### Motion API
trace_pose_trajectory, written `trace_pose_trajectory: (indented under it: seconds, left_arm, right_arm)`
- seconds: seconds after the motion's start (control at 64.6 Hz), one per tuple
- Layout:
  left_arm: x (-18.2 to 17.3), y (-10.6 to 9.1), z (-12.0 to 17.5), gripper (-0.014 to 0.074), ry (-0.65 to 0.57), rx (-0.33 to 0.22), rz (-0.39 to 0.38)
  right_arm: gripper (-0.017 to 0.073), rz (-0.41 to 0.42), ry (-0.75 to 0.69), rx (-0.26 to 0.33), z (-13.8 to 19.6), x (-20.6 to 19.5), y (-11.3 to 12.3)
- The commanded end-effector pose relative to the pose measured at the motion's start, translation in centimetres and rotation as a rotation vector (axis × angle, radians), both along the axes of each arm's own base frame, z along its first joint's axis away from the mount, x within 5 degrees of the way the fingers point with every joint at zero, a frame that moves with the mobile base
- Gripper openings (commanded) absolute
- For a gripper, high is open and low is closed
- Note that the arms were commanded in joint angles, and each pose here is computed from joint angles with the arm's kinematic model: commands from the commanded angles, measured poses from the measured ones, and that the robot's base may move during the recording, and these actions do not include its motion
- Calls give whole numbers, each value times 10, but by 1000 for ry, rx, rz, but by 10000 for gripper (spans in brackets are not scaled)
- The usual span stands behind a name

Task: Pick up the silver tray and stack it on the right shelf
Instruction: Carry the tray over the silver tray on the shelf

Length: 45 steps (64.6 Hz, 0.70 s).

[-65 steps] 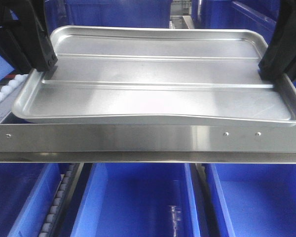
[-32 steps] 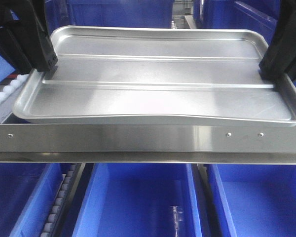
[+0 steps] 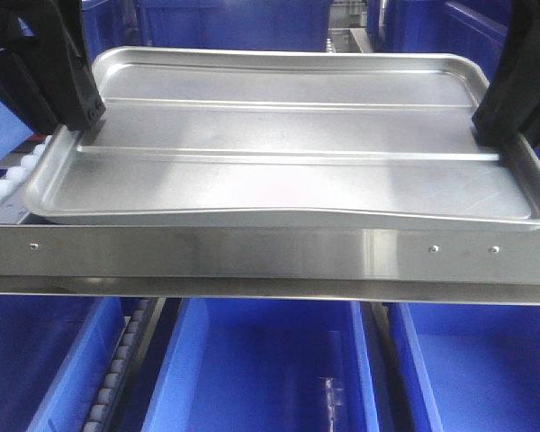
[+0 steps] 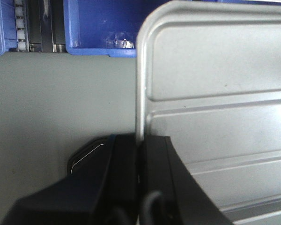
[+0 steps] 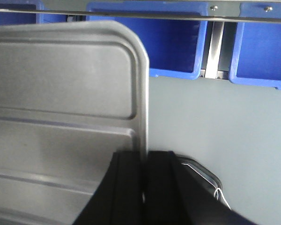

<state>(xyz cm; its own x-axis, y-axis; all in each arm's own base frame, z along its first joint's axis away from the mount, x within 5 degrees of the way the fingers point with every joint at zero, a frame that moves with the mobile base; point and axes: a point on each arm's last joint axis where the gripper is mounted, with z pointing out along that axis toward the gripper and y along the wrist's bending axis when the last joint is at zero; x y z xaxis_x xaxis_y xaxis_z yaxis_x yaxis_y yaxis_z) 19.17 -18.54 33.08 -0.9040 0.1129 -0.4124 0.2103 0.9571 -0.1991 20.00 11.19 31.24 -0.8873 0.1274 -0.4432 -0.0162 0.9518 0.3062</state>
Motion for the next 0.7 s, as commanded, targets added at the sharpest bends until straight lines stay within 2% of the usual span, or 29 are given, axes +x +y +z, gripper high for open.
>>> trace_pose_trajectory:
  seconds: [0.0,0.526,0.681]
  left_arm:
    - [-4,-3,17,-94,-58,-76,-20]
    - [-4,-3,17,-94,-65,-75,-21]
    - [0,0,18,-94,-117,-41,-26]
  right_arm:
    - [57,-2,-107,76,20,1,2]
    - [57,-2,-119,82,21,2,2]
    - [57,-2,-127,87,22,3,3]
